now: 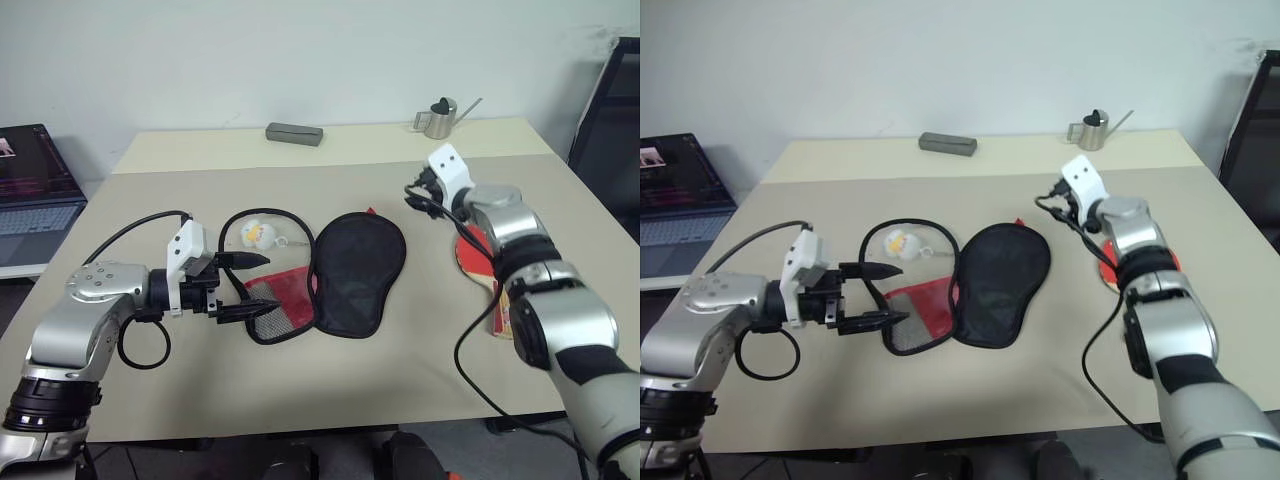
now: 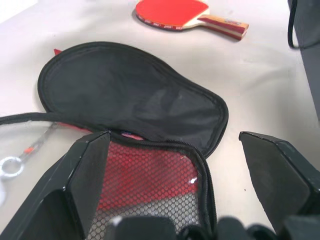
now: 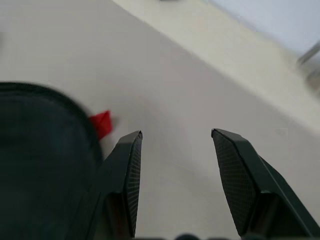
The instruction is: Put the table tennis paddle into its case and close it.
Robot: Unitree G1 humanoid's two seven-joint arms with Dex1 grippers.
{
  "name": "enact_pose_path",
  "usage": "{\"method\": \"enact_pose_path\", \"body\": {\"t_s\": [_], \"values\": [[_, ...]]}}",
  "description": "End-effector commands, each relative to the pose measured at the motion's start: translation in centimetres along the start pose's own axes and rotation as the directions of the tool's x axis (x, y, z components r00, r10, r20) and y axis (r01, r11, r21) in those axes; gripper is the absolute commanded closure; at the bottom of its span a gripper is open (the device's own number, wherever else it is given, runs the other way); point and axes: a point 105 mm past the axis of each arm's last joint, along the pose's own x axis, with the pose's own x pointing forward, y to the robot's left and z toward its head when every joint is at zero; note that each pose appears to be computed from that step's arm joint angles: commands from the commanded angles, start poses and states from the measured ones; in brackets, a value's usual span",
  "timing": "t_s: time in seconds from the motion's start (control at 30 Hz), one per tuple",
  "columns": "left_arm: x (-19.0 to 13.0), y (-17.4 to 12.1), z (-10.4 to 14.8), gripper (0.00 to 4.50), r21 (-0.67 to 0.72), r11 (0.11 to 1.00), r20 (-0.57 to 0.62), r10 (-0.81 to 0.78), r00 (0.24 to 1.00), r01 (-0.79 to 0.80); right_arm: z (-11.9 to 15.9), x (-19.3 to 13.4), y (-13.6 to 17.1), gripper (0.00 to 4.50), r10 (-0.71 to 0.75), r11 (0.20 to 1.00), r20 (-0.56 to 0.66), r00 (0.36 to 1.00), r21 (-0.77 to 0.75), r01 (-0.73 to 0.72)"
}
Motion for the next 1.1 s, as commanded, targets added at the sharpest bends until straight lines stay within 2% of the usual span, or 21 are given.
{"method": "enact_pose_path", "body": {"t_s": [0.03,0.33,0.43,0.57,0.8,1.1], "values": [[-0.3,0.4,1.4,0.00,0.033,0.999,0.033,-0.004,0.999,0.003,1.5,-2.5,1.0,2.14,0.032,0.997,0.055,0.998,0.073,-0.036],[-0.3,0.8,1.6,0.00,0.036,0.999,0.028,-0.020,0.999,0.019,-0.9,-8.2,7.6,2.14,0.191,0.946,-0.007,0.982,0.267,-0.182],[-0.3,0.8,1.5,0.00,0.036,0.999,0.026,-0.022,0.999,0.021,-1.4,-9.0,8.7,1.63,0.219,0.931,-0.020,0.976,0.302,-0.203],[-0.1,0.9,1.5,0.00,0.037,0.999,0.024,-0.027,0.999,0.026,-2.7,-8.6,9.6,0.38,0.207,0.926,-0.074,0.976,0.337,-0.171],[-0.1,1.0,1.5,0.00,0.042,0.999,0.017,-0.029,0.999,0.028,-4.3,-7.3,10.7,0.38,0.192,0.898,-0.122,0.974,0.423,-0.124],[-0.2,1.0,1.2,0.00,0.043,0.999,0.005,-0.020,1.000,0.019,-4.7,-5.7,12.6,0.38,0.243,0.870,-0.125,0.962,0.466,-0.159]]}}
